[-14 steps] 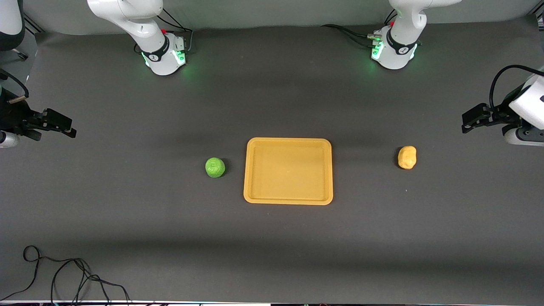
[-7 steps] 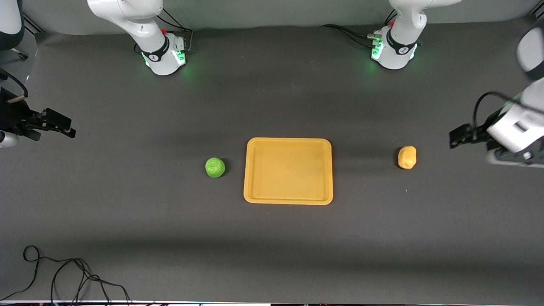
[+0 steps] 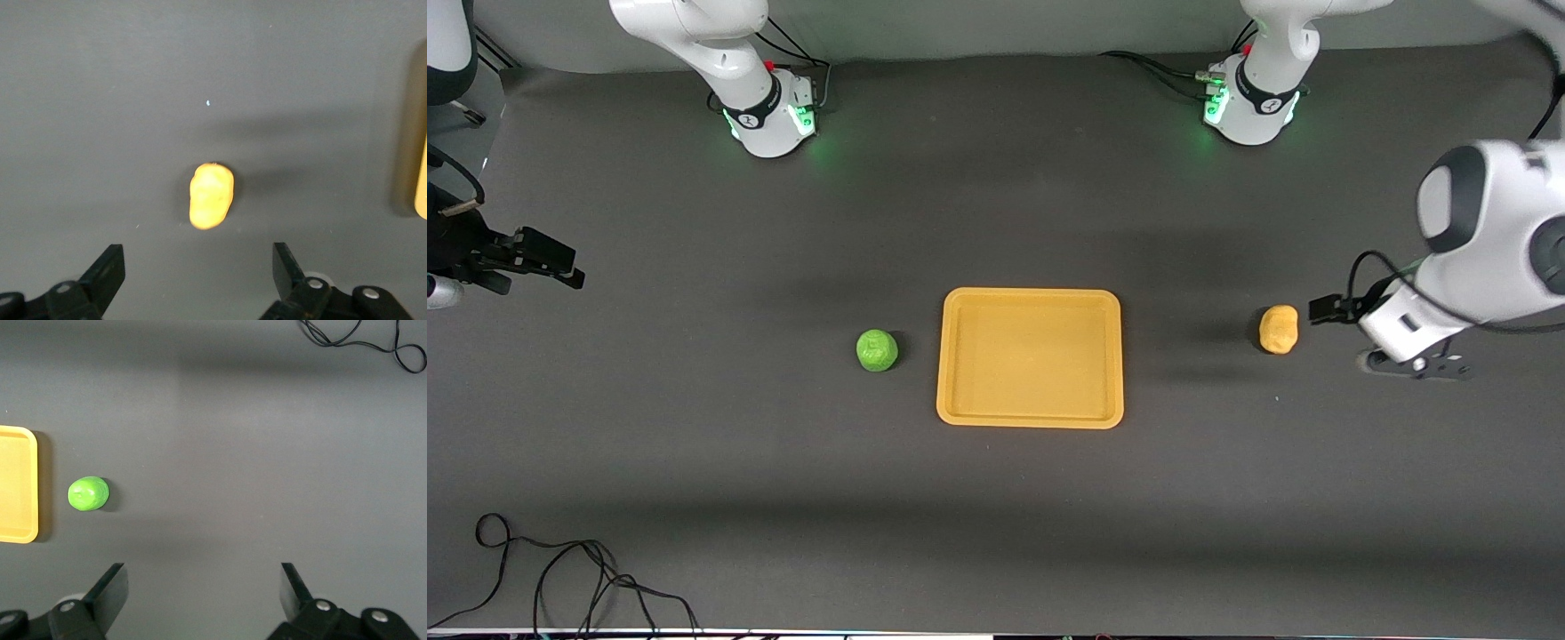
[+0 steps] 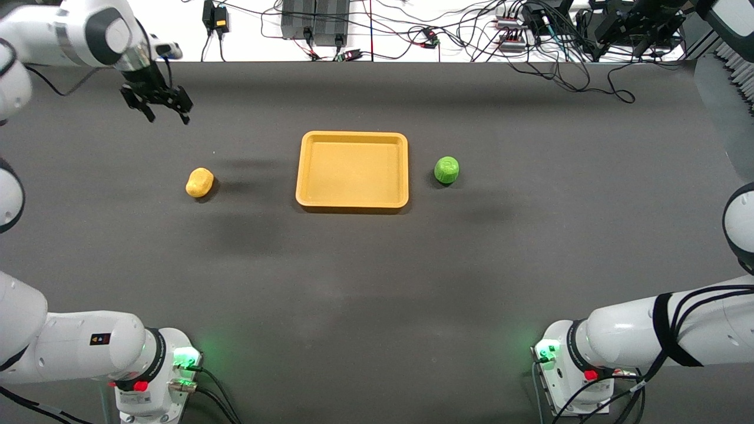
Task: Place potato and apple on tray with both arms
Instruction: 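Lower the left gripper and grasp the yellow potato, then carry the potato onto the tray while the right gripper reaches the apple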
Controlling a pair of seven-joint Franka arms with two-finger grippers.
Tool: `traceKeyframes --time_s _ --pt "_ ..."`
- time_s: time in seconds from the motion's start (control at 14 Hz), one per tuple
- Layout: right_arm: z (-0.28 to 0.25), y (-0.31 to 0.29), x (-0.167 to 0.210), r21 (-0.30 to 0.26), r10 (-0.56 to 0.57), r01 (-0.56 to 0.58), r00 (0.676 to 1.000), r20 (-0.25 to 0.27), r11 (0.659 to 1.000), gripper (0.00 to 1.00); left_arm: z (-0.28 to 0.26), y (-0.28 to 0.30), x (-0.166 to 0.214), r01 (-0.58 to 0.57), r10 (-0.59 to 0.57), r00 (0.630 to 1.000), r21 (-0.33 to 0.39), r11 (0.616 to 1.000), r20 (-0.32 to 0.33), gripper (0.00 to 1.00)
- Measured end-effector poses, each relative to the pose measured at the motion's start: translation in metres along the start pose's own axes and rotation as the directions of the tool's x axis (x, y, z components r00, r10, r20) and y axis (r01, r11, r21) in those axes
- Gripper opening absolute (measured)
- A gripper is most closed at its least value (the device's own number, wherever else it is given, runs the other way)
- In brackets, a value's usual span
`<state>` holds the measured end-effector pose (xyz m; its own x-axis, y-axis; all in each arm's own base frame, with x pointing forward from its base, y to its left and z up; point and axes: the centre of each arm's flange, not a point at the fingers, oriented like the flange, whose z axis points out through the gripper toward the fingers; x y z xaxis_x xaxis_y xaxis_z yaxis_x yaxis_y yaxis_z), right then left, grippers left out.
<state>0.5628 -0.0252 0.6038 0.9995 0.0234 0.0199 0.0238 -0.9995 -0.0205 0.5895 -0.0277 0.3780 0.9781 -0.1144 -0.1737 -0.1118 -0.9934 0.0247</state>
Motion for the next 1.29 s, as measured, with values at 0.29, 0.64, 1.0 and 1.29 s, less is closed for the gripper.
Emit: traceKeyframes --time_s 0.29,0.64,1.0,1.29 --pt "0.0 0.0 0.0 0.0 0.002 -0.002 1.0 -0.001 1.0 1.0 0.101 0.012 0.015 -0.055 0.057 0.996 -0.019 0.998 0.075 0.99" --pt "-0.001 0.001 0.0 -0.007 0.002 -0.002 1.0 -0.001 1.0 1.0 0.186 0.01 0.002 -0.088 0.094 0.983 -0.044 0.995 0.156 1.0" --pt "0.003 0.001 0.002 -0.009 0.001 -0.001 1.0 0.006 1.0 1.0 0.193 0.013 0.0 -0.093 0.1 0.98 -0.047 0.995 0.17 0.62" --pt "0.005 -0.006 0.003 -0.008 -0.011 0.011 1.0 0.009 1.0 1.0 0.152 0.028 0.009 -0.017 0.022 0.986 -0.028 0.999 0.163 0.59"
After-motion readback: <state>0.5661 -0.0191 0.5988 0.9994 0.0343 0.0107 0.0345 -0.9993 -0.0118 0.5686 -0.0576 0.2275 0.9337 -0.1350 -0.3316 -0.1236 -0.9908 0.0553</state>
